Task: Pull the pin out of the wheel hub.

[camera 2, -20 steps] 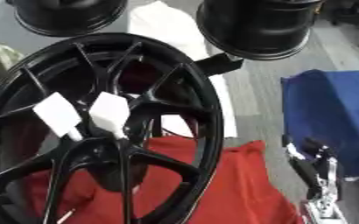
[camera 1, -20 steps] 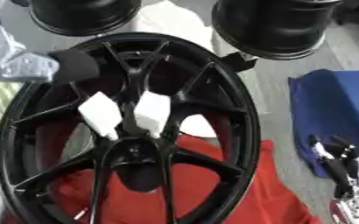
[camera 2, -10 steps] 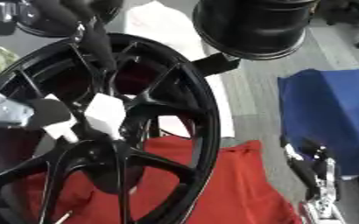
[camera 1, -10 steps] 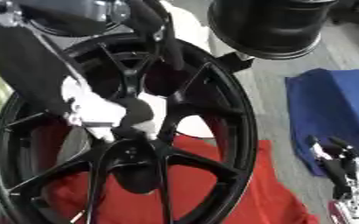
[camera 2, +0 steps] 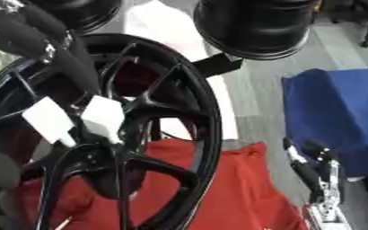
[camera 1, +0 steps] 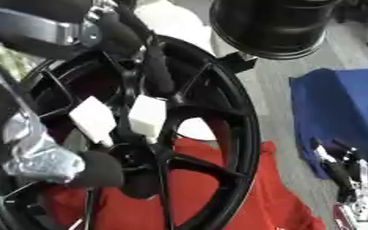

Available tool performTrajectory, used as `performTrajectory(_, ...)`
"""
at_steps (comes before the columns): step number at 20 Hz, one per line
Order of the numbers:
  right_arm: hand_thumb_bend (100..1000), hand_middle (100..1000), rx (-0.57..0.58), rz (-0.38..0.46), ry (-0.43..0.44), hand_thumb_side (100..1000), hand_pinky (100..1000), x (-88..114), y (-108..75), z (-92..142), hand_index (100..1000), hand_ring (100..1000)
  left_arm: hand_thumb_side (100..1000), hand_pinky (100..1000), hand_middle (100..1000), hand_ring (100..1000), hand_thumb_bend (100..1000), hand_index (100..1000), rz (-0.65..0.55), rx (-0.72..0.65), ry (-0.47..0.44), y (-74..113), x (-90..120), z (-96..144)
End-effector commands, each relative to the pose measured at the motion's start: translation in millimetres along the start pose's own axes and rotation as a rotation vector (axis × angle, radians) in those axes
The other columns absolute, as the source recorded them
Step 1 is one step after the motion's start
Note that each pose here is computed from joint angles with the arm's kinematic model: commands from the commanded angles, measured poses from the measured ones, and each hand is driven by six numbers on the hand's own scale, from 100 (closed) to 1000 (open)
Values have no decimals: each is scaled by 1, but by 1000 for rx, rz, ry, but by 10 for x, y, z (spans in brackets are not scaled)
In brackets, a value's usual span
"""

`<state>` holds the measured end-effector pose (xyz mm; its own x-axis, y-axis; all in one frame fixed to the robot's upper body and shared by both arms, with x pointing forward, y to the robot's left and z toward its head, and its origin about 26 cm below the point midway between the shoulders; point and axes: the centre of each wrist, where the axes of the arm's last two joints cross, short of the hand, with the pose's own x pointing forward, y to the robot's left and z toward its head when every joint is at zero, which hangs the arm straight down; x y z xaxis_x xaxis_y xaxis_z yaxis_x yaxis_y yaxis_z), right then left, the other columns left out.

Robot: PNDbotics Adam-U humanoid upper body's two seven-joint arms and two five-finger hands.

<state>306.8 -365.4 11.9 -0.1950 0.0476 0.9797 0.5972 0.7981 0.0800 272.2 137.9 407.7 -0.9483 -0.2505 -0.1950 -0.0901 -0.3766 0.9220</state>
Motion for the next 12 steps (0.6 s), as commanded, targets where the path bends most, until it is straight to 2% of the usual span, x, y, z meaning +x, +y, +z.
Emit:
performTrajectory(1, 574, 549, 9, 4, -38, 239, 628, 106, -16, -66, 688, 747, 647, 870, 791, 826, 622, 871, -56, 3, 71, 14, -80, 122)
performTrajectory(9, 574, 549, 16, -5, -38, 238, 627, 113, 14, -65, 688, 748, 511, 868, 798, 825, 601, 878, -59, -27, 158, -139, -403, 99)
performTrajectory(12, 574, 549, 19, -9, -37, 238, 627, 114, 26, -64, 688, 748, 470, 873, 813, 830, 618, 883, -63, -38, 185, -172, -506, 69)
